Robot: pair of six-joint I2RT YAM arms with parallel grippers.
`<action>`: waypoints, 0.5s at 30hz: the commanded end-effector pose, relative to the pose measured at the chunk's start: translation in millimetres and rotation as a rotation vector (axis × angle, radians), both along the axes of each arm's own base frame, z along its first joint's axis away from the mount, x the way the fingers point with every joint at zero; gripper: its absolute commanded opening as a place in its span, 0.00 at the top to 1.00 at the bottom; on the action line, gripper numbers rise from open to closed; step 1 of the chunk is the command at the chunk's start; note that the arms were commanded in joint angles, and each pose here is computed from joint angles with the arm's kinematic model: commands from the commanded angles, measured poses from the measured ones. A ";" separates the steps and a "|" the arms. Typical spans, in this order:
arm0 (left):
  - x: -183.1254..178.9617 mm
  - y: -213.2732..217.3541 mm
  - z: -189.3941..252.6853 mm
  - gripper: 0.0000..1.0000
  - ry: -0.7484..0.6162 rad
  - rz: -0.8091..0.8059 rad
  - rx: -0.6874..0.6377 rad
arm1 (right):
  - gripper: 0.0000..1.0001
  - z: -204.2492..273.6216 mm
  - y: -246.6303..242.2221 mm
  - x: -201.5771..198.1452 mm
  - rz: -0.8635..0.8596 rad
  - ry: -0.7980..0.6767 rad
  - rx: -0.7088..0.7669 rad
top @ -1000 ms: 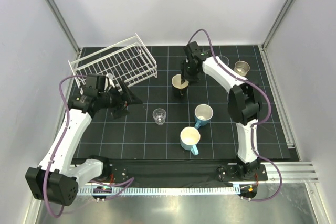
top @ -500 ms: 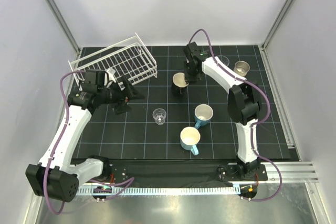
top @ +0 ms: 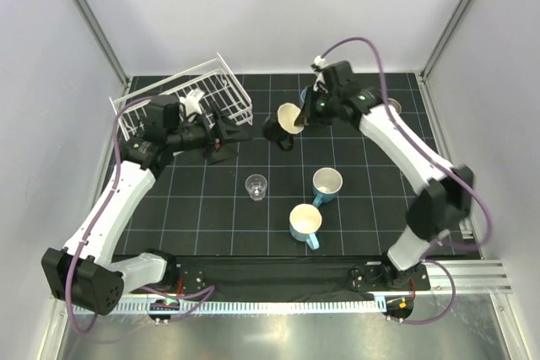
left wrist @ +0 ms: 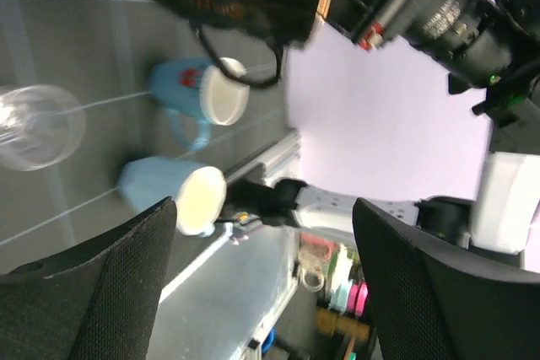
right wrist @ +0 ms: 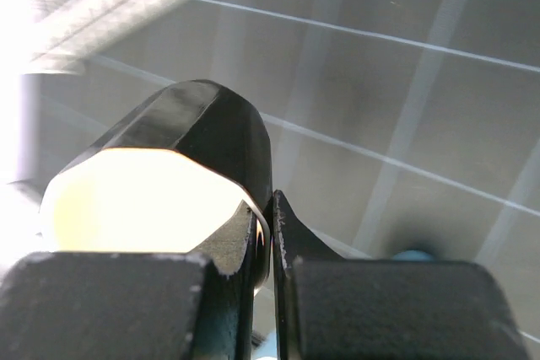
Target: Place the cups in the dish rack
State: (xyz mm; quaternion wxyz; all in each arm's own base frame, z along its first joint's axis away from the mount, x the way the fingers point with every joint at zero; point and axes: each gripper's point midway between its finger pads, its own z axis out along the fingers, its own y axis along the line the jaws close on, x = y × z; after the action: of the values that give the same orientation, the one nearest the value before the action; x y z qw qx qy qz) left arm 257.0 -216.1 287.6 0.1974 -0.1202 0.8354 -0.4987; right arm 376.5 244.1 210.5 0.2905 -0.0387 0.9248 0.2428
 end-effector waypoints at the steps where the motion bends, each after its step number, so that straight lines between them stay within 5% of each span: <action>1: -3.3 -42.6 60.2 0.18 -0.165 -0.130 -0.172 | 0.96 107.1 23.0 -26.9 0.088 -0.220 0.373; 15: -42.2 -104.4 121.7 0.21 -0.307 -0.310 -0.437 | 0.96 199.3 -28.7 -88.9 0.058 -0.449 0.792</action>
State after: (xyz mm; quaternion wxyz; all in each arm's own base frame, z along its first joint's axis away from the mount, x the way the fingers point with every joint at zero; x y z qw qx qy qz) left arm 224.5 -311.4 380.6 0.2085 0.0088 0.7228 -0.6588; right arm 307.3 207.8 331.1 0.4129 0.0406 0.7710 0.4831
